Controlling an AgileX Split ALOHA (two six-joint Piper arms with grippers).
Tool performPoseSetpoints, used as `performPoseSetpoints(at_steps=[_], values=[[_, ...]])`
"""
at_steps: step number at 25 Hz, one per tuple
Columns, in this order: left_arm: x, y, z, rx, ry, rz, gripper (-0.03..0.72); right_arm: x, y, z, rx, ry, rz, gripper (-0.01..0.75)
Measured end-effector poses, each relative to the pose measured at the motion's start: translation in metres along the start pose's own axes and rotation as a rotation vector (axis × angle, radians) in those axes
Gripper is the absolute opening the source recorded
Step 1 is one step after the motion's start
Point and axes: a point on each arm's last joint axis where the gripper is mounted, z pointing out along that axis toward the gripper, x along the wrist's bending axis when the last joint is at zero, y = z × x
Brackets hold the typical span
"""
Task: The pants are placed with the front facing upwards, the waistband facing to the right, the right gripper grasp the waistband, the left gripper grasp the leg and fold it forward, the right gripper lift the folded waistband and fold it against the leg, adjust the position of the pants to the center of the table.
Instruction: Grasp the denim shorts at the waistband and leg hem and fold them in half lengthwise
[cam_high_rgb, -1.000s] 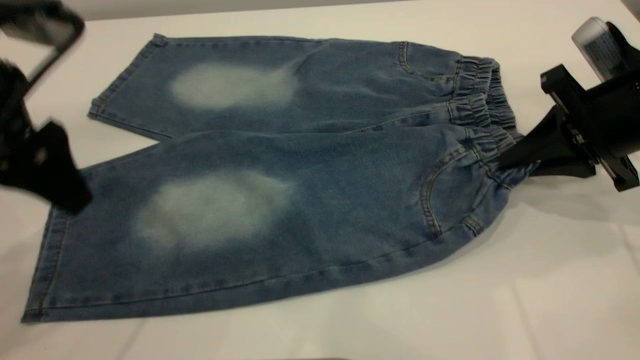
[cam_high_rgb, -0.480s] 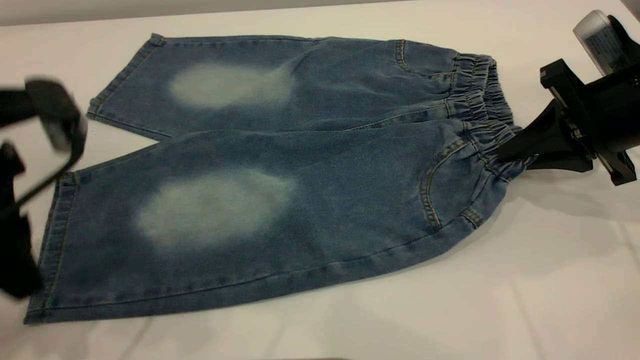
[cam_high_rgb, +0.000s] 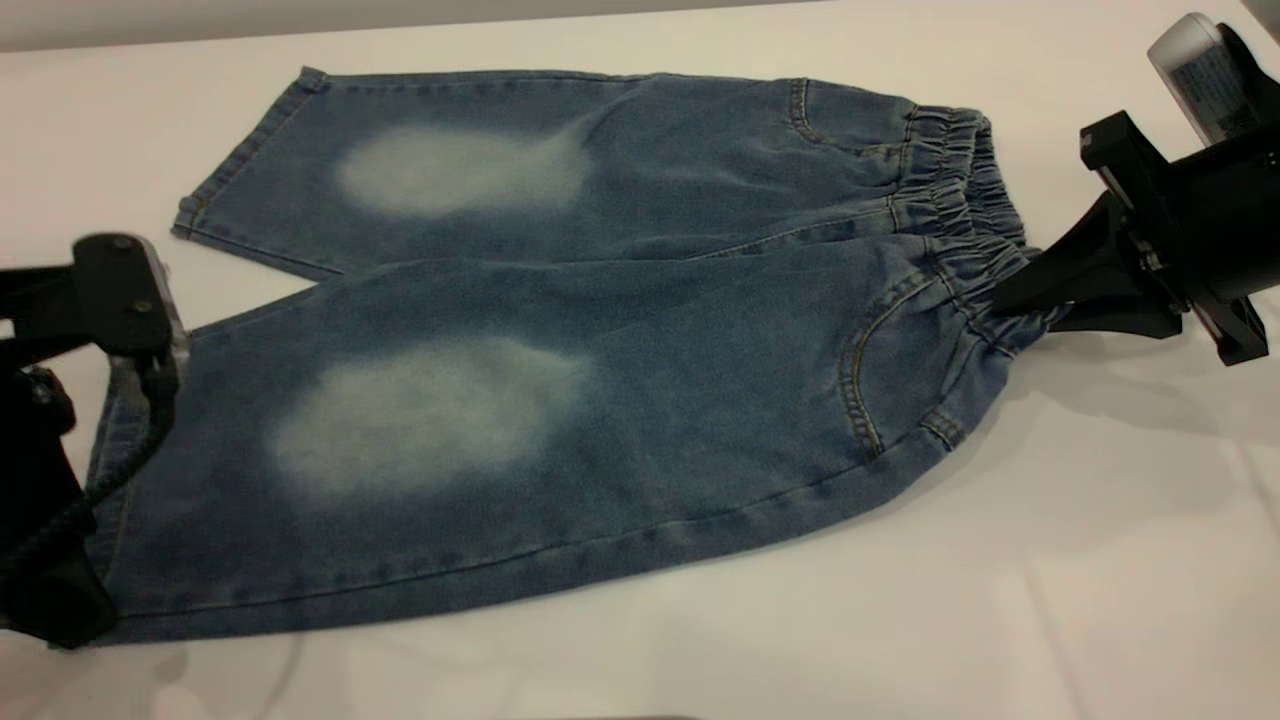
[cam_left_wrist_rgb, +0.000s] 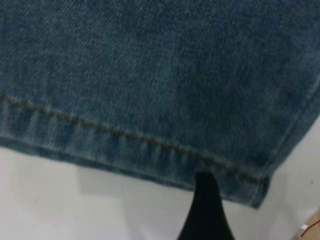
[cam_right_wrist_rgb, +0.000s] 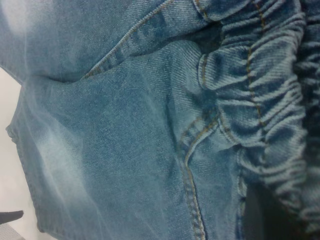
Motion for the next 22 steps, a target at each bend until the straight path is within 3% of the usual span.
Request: performPoseSetpoints(at_steps=[14, 17, 22], values=[[-0.001, -0.002, 0.024, 0.021, -0.014, -0.001, 0.458, 0.0, 0.0, 0.0, -0.002, 0.004, -0.001, 0.062], [0.0, -0.002, 0.026, 0.021, -0.012, 0.004, 0.384, 0.0, 0.0, 0.0, -0.003, 0.004, -0.002, 0.062], [0.002, 0.0, 0.027, 0.007, 0.006, 0.016, 0.141, 0.0, 0.0, 0.0, -0.002, 0.004, -0.001, 0.065]])
